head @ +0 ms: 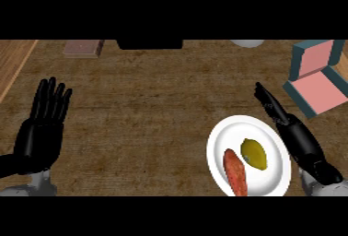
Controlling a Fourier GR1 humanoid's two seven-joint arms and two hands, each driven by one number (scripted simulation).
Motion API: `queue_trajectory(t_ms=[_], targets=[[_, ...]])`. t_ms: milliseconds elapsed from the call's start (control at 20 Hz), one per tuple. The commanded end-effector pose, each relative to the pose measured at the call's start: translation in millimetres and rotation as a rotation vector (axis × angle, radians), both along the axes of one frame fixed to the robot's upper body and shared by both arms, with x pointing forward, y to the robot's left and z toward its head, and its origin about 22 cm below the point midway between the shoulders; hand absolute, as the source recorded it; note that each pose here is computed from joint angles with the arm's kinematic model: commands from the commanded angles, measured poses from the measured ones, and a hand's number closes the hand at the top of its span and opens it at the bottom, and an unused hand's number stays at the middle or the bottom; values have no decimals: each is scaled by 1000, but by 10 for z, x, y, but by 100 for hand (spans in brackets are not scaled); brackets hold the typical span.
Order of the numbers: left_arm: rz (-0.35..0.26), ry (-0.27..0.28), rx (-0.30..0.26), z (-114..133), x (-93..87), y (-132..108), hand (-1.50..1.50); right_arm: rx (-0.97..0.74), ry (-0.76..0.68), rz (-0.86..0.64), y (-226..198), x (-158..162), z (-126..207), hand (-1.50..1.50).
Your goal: Pick the lemon from the plate and place it in the cardboard box
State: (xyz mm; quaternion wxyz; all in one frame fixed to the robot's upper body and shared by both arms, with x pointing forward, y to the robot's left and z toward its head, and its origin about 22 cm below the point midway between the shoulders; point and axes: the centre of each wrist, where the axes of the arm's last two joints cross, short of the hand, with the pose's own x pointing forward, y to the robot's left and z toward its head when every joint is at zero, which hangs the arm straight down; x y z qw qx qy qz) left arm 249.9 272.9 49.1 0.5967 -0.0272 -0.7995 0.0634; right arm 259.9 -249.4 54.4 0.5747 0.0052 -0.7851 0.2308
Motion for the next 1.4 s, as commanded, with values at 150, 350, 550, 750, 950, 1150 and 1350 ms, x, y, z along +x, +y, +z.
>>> queue_trajectory(t_ms=[150, 350, 550, 750, 950, 1150, 1350], targets=[[-124, 113, 290, -44, 89, -42, 0, 148, 289, -253, 47, -368, -505, -150], [-187, 176, 364, -62, 45, -77, 0, -364, 139, -380, -628, -408, -500, -150], [-251, 205, 408, -108, 99, -319, 0, -533, 104, -490, -533, -843, -954, -150], [-262, 232, 418, -27, 155, -370, 0, -662, -22, -516, -469, -1104, -738, -150], [-268, 220, 441, -78, 223, -472, 0, -777, 4, -542, -549, -1285, -291, -150], [-274, 238, 445, -211, 95, -650, 0, -773, 133, -467, -205, -1498, 234, -150], [-308, 224, 433, -79, 184, -638, 0, -777, 283, -378, -54, -1496, 570, -150]])
